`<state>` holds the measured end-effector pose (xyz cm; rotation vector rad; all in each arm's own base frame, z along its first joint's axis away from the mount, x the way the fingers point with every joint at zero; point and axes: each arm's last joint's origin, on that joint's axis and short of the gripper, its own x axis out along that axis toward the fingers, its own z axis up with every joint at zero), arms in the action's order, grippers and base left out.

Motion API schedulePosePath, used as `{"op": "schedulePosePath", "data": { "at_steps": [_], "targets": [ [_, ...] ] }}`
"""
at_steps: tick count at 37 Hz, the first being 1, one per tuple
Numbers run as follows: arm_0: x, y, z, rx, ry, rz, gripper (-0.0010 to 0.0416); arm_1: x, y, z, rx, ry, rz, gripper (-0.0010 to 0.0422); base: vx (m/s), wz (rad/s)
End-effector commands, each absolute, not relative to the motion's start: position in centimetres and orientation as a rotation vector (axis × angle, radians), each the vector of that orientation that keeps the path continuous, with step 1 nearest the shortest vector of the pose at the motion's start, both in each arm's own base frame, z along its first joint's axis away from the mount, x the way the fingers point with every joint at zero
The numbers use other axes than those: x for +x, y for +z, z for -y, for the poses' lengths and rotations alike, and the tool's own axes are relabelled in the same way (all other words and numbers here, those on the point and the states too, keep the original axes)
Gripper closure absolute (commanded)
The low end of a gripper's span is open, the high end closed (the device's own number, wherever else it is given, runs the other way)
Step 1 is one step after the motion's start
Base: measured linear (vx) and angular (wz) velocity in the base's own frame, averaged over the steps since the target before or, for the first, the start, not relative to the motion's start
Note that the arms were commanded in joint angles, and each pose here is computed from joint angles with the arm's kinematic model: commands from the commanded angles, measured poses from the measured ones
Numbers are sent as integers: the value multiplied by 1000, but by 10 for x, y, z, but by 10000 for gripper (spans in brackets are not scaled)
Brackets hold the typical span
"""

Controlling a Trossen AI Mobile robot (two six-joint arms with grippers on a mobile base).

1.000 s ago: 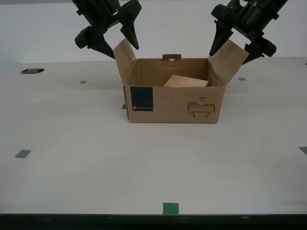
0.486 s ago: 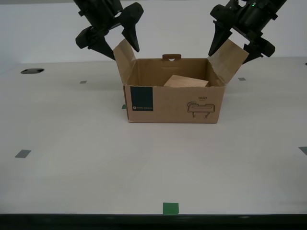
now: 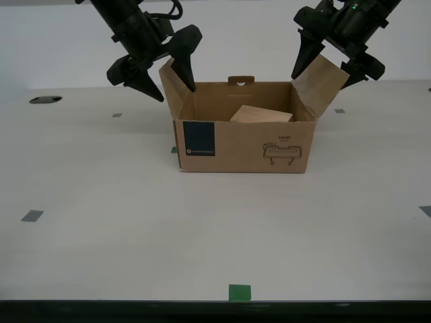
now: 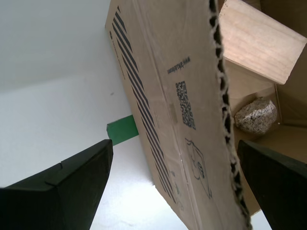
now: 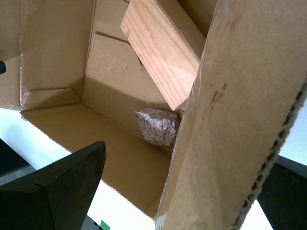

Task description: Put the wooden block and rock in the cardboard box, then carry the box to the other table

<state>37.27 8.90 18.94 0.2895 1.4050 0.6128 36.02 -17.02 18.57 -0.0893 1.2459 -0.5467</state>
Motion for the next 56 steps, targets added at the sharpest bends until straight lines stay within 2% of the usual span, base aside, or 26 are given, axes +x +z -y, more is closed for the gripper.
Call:
{"op": "schedulePosePath", "data": {
  "at_steps": [1,47,56],
  "targets": [
    [372,190,-90,288,624,-1404,19,362,188,171,-88,-553,-1227,57,0,0],
    [373,190,-92,294,620,-1401,19,367,195,173,-86,-566,-1183,58,0,0],
    [373,190,-93,297,617,-1404,34,367,195,171,-89,-561,-1184,60,0,0]
  ]
}}
